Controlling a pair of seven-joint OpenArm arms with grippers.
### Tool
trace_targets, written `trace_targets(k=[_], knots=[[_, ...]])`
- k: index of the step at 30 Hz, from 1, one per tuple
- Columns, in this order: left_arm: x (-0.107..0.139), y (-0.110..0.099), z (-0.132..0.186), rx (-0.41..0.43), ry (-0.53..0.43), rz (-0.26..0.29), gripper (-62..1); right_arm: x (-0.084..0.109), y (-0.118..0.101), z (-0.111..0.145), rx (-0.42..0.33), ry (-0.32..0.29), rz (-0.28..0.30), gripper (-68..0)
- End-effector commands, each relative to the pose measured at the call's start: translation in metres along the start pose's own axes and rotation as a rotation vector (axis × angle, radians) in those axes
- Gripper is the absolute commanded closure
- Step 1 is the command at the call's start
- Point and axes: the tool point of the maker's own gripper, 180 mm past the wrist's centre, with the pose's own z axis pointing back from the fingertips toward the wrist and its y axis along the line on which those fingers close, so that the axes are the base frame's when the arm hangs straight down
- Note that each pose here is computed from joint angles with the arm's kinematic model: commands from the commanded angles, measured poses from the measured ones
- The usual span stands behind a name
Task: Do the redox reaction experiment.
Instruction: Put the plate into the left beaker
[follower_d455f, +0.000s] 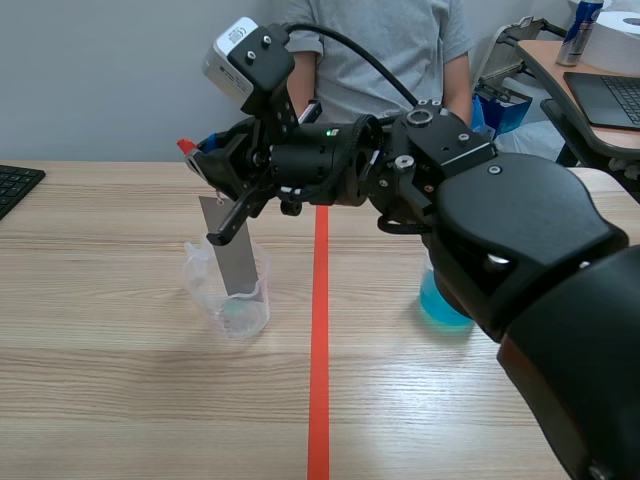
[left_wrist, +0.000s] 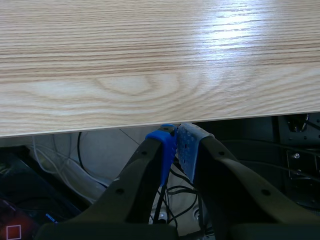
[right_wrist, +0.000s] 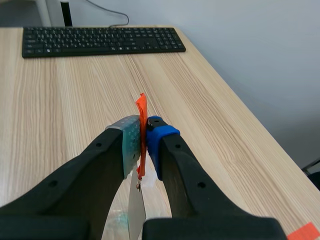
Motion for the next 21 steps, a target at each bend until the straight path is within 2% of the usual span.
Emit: trace_targets(k=[1,8,12,19,21], knots=[[0.004,-0.003,-0.001,-0.009,-0.015,0.002,-5.7,0.019,-0.004,-0.004,0.004,-0.052,0.037,-1.5],[0.004,-0.003,-0.001,-0.009,-0.015,0.002,-5.8,0.007,0.008,-0.009,0.037,-0.038,0.057,-1.5],[0.004,-0.003,-0.001,-0.009,-0.015,0.002,-5.8,-0.003,0.009,-0.008,0.042,-0.011,0.072,-1.5],[0.004,-0.003,-0.001,-0.009,-0.015,0.002,-5.8,-0.008,0.009,-0.007,0.047,0.011,0.107,-1.6],[0.004,-0.003,-0.001,-0.009,-0.015,0.002,-5.8,-0.009,0.010,-0.007,0.051,0.012,0.105,-5.6]])
